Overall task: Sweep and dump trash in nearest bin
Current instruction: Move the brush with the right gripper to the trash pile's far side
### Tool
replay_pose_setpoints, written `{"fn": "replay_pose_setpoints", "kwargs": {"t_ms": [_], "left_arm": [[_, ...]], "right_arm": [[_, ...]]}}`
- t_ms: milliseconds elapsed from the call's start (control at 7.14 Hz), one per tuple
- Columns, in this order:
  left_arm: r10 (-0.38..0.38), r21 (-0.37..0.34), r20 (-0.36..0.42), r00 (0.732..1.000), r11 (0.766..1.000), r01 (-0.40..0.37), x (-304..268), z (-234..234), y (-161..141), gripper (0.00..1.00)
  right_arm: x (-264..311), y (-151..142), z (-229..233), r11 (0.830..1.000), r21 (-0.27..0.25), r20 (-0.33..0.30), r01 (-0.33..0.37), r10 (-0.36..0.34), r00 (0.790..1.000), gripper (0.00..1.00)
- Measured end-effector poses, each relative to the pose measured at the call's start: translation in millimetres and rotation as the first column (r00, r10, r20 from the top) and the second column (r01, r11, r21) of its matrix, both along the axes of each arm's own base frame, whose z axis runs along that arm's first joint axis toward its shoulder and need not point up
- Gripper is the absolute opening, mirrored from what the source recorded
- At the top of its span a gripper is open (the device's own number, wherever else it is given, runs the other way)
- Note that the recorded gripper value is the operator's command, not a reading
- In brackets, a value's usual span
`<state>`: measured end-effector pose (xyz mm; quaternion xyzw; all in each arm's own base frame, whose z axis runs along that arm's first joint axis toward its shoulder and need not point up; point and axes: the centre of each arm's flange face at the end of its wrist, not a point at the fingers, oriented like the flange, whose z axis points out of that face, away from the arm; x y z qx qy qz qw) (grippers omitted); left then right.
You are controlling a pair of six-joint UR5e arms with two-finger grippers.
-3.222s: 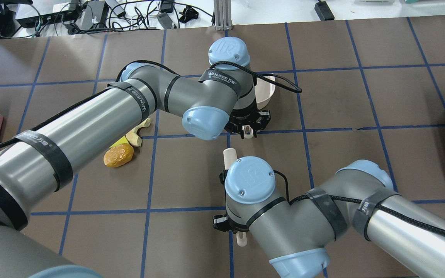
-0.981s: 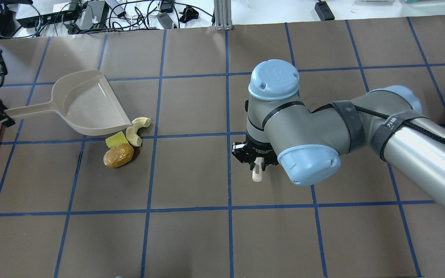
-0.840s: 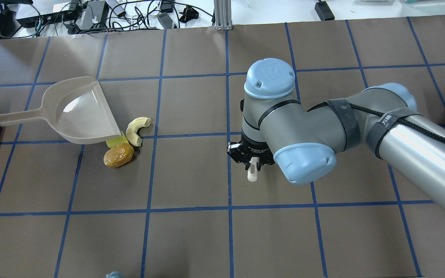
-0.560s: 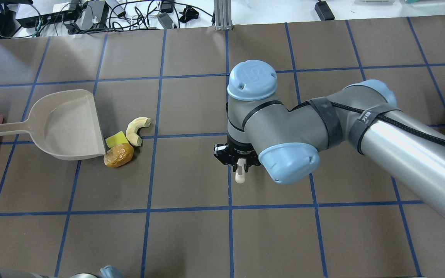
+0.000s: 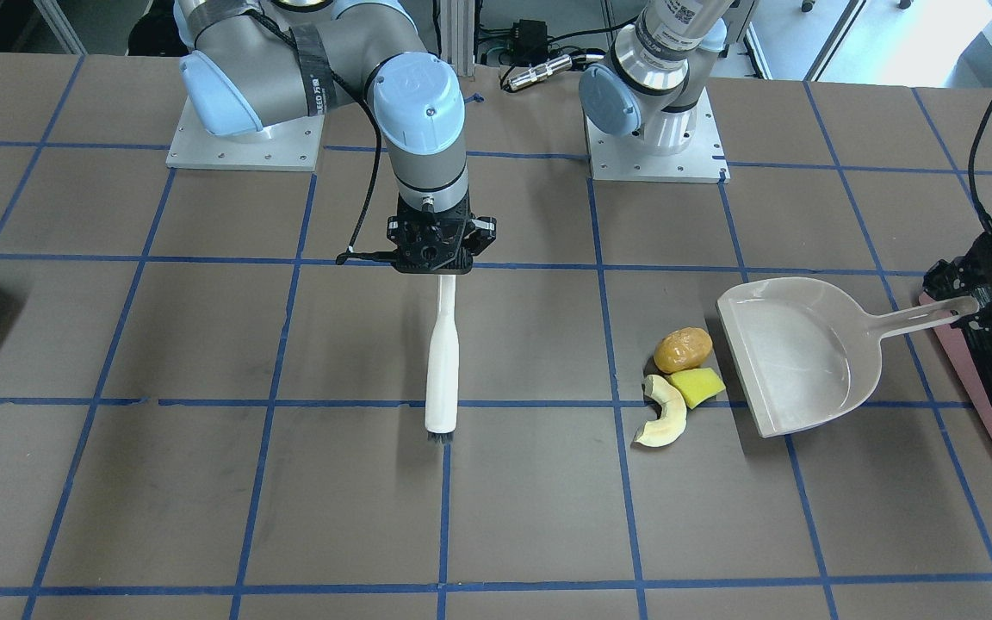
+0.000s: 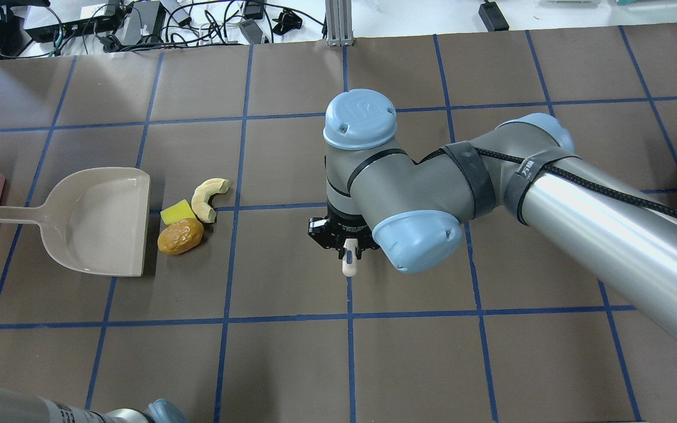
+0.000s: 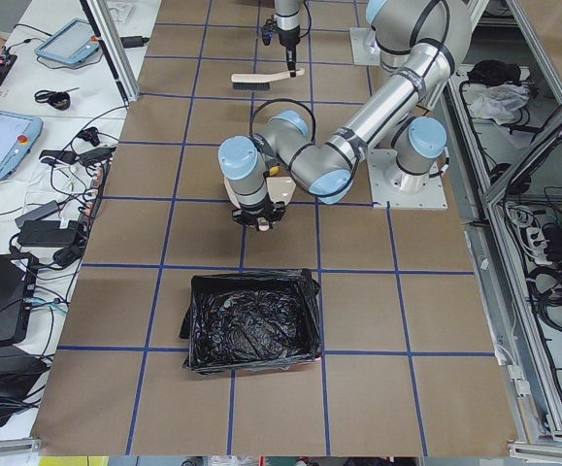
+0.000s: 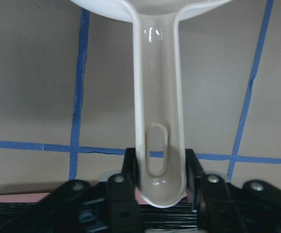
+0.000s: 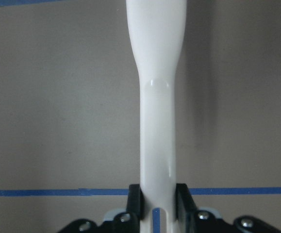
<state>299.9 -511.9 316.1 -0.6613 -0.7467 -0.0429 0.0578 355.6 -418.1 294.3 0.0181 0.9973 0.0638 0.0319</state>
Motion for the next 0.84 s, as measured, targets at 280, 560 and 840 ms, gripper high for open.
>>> {"fn": "replay_pose_setpoints", "kwargs": {"t_ms": [280, 560, 840], "left_arm": [[-0.002, -0.006, 0.005, 1.000, 1.000, 0.002, 8, -20, -8, 0.00], [0.007, -0.010, 0.009, 1.000, 1.000, -0.007, 12, -37, -14, 0.00], [0.007, -0.011, 0.011, 1.000, 1.000, -0.007, 13, -46, -17, 0.00]], "right_arm": [[18, 15, -2, 1.000, 0.018, 0.011, -0.025, 0.025, 1.000, 0.00], [62, 58, -10, 0.999, 0.049, 0.007, -0.023, 0.023, 1.000, 0.00], [104, 94, -23, 0.997, 0.071, -0.014, -0.022, 0.023, 1.000, 0.00]]}}
